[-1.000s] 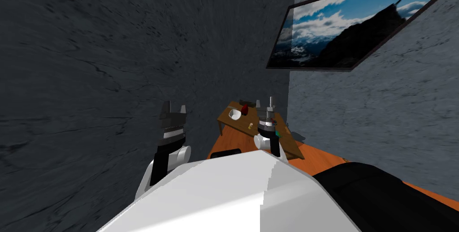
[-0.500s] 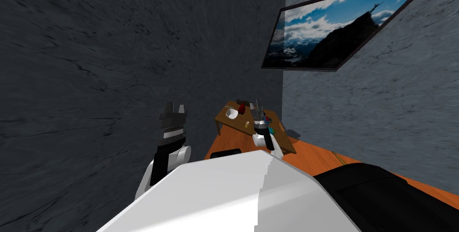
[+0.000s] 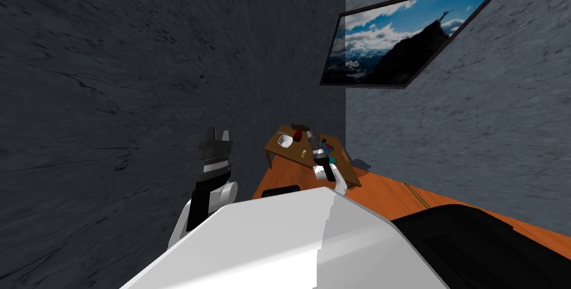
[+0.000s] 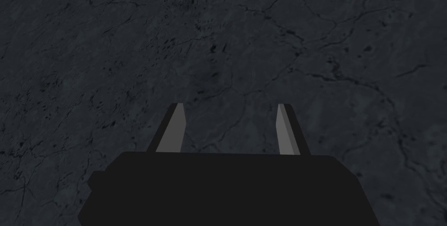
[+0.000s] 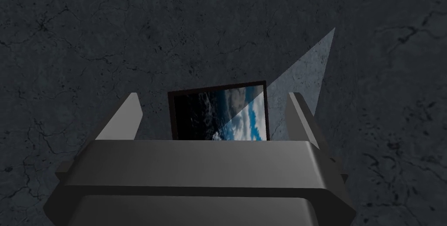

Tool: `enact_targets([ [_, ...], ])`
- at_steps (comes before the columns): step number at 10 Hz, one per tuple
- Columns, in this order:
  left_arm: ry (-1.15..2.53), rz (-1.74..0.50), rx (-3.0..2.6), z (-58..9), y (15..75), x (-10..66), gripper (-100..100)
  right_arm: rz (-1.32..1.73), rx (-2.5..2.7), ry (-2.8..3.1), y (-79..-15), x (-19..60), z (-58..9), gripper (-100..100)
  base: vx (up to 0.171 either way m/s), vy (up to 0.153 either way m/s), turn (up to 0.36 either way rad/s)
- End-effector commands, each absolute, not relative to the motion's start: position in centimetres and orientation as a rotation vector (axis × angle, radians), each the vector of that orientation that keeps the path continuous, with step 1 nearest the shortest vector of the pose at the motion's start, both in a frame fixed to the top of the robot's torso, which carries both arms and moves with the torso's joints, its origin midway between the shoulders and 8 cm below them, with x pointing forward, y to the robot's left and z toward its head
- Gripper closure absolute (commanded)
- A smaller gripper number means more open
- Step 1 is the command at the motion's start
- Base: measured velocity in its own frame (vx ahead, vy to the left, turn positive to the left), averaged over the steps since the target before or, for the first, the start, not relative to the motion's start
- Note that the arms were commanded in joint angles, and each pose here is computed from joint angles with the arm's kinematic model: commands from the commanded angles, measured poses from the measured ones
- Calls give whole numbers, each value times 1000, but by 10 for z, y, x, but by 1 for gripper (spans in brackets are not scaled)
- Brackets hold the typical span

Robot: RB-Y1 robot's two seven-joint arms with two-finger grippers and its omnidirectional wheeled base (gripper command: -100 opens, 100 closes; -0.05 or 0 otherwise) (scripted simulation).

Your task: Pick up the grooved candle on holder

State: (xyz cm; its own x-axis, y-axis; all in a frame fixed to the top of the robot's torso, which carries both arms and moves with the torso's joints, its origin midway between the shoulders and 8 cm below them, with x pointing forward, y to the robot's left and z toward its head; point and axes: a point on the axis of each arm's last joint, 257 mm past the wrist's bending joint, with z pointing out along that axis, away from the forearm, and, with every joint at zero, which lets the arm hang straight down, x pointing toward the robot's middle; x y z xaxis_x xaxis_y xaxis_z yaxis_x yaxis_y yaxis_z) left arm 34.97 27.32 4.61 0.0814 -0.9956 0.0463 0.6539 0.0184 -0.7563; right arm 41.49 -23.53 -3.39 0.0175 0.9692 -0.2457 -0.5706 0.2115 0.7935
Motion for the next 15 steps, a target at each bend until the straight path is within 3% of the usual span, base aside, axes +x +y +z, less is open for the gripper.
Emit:
enact_targets([
  [1,603,-1409,-724,46,273,350,0,1267,559,944,-233,423,-50,-100,-17,-41,-26],
  [15,603,-1409,-724,46,273,350,0,874,357,1370,-214,497,-187,-100,-21,-49,-28],
])
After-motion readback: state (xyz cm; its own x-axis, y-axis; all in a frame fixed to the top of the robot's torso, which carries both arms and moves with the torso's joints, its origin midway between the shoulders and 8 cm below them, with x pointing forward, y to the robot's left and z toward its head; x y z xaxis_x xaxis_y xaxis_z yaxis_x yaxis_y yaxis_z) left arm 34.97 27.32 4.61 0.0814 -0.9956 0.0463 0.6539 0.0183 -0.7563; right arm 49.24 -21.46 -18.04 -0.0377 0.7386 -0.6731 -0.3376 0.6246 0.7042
